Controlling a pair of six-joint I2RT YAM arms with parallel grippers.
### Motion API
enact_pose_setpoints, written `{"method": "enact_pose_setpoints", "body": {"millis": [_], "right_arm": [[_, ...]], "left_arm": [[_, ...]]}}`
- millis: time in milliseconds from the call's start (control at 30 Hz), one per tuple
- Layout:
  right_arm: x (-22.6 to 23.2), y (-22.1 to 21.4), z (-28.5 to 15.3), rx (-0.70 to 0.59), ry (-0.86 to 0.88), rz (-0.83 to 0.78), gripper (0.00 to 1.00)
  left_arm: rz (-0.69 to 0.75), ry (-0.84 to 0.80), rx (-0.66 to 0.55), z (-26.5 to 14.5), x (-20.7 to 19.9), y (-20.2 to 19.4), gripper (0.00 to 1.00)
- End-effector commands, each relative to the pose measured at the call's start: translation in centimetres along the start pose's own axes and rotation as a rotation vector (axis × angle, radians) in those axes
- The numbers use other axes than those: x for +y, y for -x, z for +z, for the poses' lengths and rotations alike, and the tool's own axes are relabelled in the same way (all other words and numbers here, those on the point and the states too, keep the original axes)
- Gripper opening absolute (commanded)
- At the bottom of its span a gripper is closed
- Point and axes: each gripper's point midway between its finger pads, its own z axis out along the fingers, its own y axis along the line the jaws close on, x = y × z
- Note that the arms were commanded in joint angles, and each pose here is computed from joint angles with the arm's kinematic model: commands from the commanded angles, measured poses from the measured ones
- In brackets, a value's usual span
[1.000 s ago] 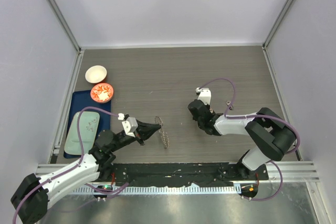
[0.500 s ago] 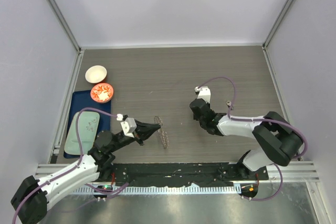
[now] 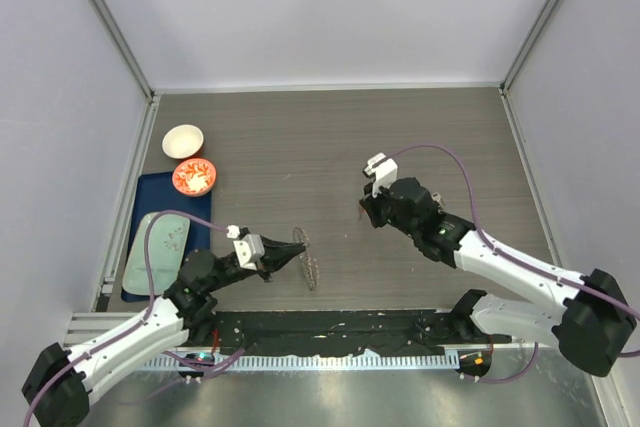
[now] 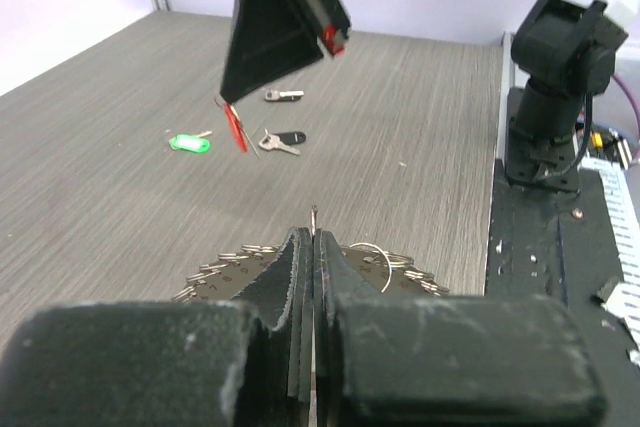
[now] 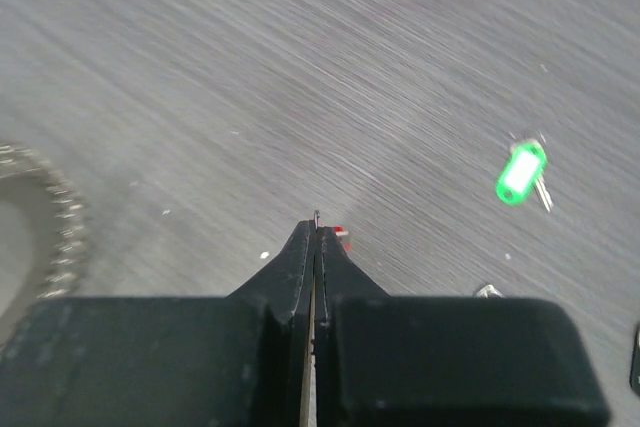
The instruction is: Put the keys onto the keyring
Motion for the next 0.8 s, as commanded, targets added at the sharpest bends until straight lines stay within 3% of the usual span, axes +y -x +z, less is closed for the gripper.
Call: {"method": "enact_pose_setpoints", "body": {"millis": [0, 400, 533, 767], "right_arm": [[4.8, 3.7, -3.0, -0.091, 0.297, -0.144, 0.01], [9.2, 6.0, -8.9, -0.074, 0.528, -0.448, 0.01], [11.1, 5.6, -9.7, -0.092, 0.613, -0.569, 0.01], [14.1, 3.5, -10.1, -0.077, 0.721, -0.637, 0.01]], "left_arm": [[0.105, -0.078, -0.019, 0.7, -0.8, 1.6, 0.00], [0.171, -0.231, 0.024, 3.0, -1.9, 2.2, 0.00], [0.180, -0.241, 0.016, 3.1, -2.0, 2.2, 0.00], [0.186, -0.232, -0.015, 2.4, -2.2, 2.5, 0.00]]}}
